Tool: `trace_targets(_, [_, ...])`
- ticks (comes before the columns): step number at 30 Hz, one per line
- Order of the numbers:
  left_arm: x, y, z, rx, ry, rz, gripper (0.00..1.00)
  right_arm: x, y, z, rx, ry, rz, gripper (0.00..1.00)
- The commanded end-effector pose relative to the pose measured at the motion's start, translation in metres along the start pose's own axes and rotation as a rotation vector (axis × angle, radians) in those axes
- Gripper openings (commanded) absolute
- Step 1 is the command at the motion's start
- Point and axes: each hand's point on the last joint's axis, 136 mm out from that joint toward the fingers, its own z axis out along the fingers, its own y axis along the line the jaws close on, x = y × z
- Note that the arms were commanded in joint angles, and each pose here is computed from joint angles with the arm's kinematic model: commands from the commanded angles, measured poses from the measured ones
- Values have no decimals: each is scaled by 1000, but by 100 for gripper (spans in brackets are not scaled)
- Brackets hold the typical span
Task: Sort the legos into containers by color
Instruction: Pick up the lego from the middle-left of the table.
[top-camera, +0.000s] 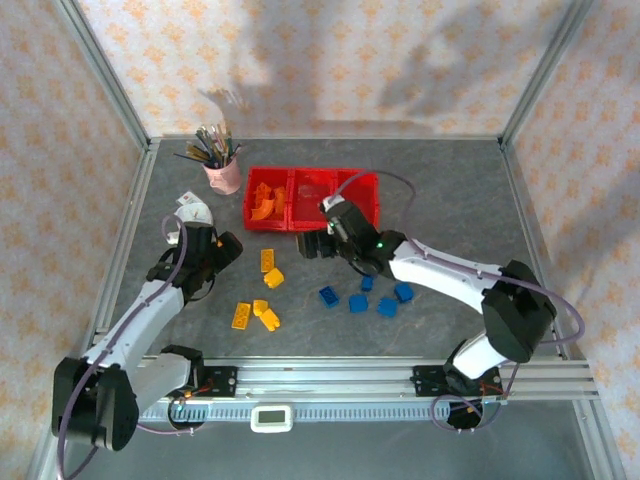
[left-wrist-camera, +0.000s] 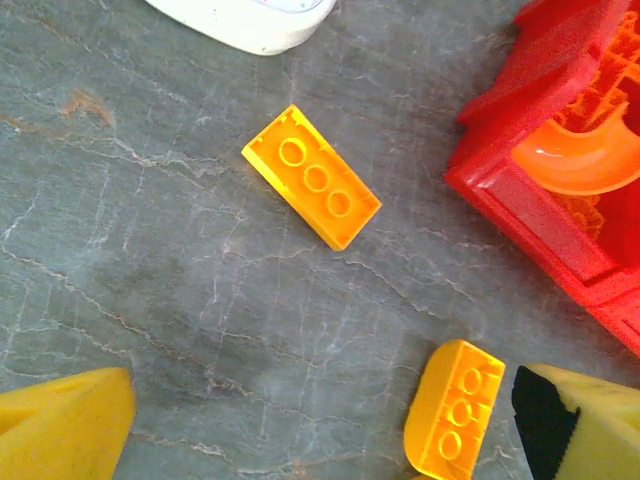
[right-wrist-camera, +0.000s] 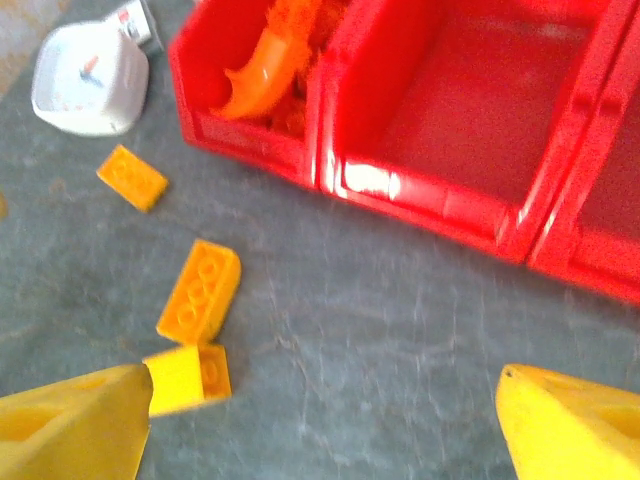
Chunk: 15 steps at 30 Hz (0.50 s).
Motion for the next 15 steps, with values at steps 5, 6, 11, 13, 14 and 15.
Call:
trace_targets(5, [-15,8,17,-119,-65,1,93,12,-6,-14,-32,-49,62,91])
trace_targets(6, [-16,9,19,-134,-69,-3,92,13,-7,-14,-30,-50,57,91])
trace_targets(11, [-21,-6,34,-127,-66,-1,88,13,-9,-14,-14,-47,27,91])
trace_targets(13, [-27,-12,40,-135,-79,3,87,13,-11,-14,-7,-50,19,92])
trace_targets(14, [-28,-13,43,-134,-83,3,87,13,-12,-14,-2,-52,16,92])
trace_targets(15, [-29,-16,47,-133,-85,2,86,12,-13,-15,1,-56,12,92])
